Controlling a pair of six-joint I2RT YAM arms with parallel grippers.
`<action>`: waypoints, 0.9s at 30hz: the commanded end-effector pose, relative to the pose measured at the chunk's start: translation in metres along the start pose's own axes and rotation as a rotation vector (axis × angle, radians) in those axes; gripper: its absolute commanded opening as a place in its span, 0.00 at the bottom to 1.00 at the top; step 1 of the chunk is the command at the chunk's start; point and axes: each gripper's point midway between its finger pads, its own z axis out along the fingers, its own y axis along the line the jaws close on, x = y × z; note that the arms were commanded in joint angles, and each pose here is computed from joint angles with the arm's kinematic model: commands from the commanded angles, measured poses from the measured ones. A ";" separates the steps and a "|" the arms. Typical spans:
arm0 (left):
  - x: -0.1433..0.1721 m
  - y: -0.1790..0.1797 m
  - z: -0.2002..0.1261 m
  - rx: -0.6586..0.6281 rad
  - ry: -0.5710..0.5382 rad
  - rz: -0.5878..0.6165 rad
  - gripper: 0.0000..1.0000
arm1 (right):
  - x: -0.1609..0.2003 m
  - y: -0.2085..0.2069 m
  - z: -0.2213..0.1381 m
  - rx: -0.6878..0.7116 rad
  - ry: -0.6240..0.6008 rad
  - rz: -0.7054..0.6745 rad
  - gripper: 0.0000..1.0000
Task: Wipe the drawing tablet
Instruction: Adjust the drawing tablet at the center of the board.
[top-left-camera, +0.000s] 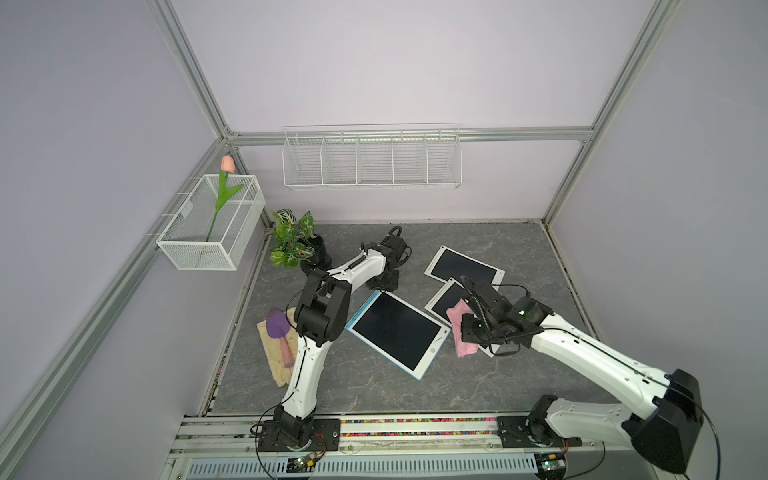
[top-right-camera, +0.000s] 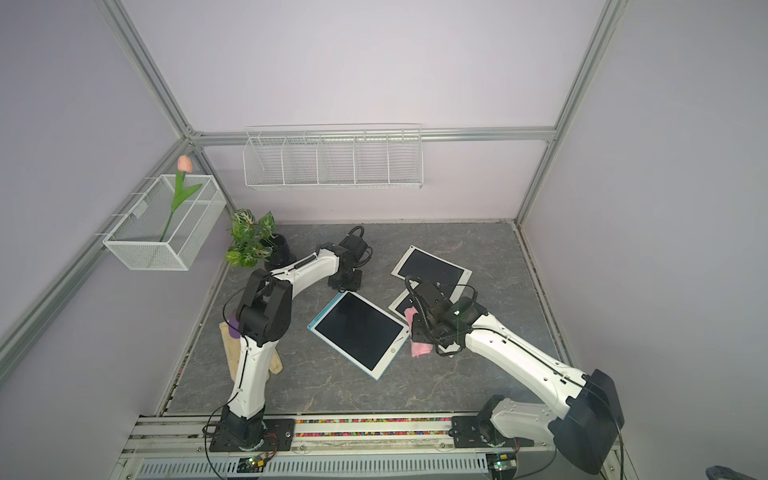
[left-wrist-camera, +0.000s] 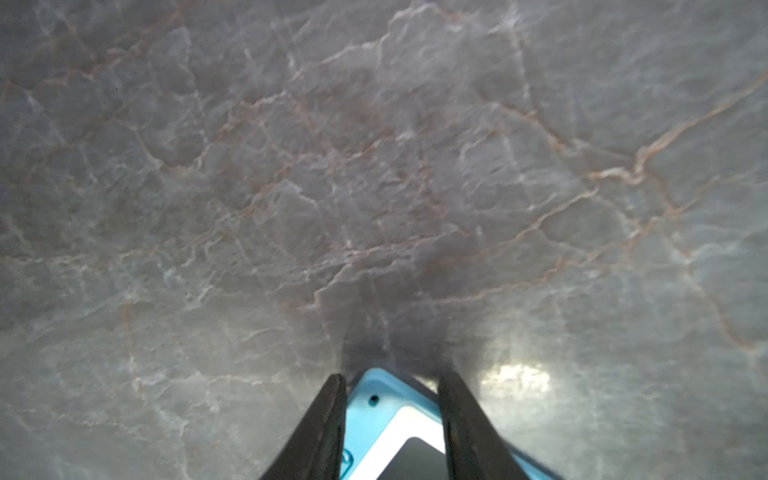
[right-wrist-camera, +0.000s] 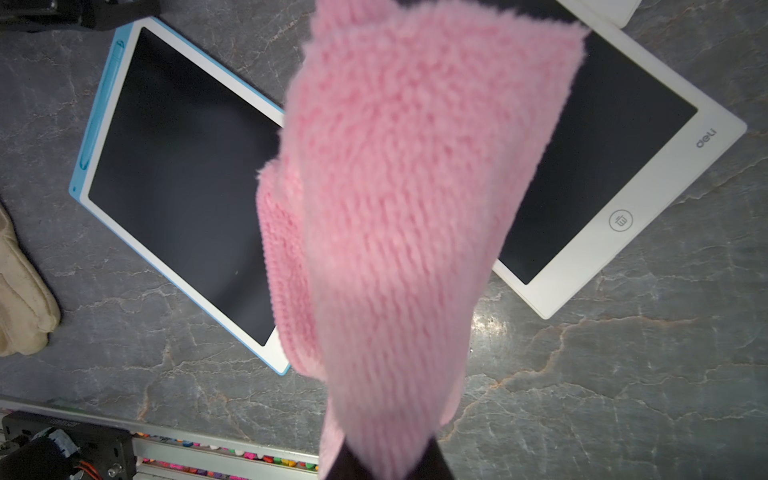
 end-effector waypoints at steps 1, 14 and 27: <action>0.026 0.026 0.013 -0.047 0.078 -0.036 0.40 | -0.005 0.006 0.002 -0.017 -0.007 0.014 0.07; 0.041 0.062 -0.043 0.009 0.015 -0.155 0.39 | -0.026 0.056 0.018 -0.033 0.024 -0.122 0.07; 0.168 0.098 -0.074 0.077 0.100 -0.348 0.31 | -0.056 0.200 0.078 -0.149 0.083 -0.268 0.07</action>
